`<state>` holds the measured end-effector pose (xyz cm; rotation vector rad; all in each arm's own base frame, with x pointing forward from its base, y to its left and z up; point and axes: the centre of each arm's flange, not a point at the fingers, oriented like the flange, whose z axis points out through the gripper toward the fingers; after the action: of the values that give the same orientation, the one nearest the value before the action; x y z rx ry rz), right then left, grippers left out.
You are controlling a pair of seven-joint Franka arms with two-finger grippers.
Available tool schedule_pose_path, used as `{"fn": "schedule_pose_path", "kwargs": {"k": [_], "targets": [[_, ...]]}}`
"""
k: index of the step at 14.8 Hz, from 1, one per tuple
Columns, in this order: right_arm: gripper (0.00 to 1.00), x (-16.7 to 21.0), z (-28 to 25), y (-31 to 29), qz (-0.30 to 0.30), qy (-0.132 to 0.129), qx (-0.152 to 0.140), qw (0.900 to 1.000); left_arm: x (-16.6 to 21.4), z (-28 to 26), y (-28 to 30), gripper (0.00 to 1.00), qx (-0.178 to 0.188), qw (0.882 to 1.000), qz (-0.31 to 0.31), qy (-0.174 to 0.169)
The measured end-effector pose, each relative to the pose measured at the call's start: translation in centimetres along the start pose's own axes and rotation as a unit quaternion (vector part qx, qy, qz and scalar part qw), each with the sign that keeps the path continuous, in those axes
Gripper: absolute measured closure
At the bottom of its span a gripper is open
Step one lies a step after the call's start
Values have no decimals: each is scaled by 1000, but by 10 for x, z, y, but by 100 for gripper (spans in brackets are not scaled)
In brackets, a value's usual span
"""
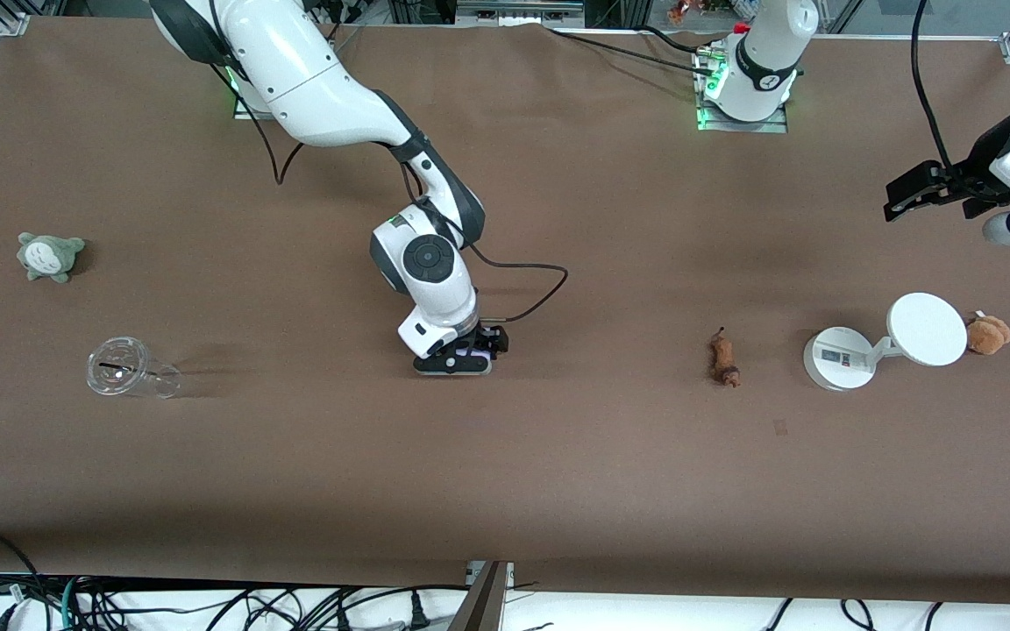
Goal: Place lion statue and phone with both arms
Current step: 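Grasp the white phone with the right gripper while the left gripper withdraws, then carry the phone with the right gripper toward the glass cup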
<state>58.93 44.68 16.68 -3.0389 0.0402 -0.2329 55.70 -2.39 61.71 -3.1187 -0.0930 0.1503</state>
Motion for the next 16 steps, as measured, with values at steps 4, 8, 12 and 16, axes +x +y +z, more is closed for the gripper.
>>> {"fn": "schedule_pose_path", "kwargs": {"k": [4,8,12,16], "targets": [[15,1,-2,0,0,2,1,1000,0,1,0,0,0,1000,0,-1],[15,4,-3,1,0,2,-2,1000,0,0,0,0,0,1000,0,-1],[15,32,-33,31,-30,-29,-38,998,0,0,4,0,0,1000,4,0],[15,73,-109,96,-97,-86,-73,989,-1,0,6,0,0,1000,6,0]]}}
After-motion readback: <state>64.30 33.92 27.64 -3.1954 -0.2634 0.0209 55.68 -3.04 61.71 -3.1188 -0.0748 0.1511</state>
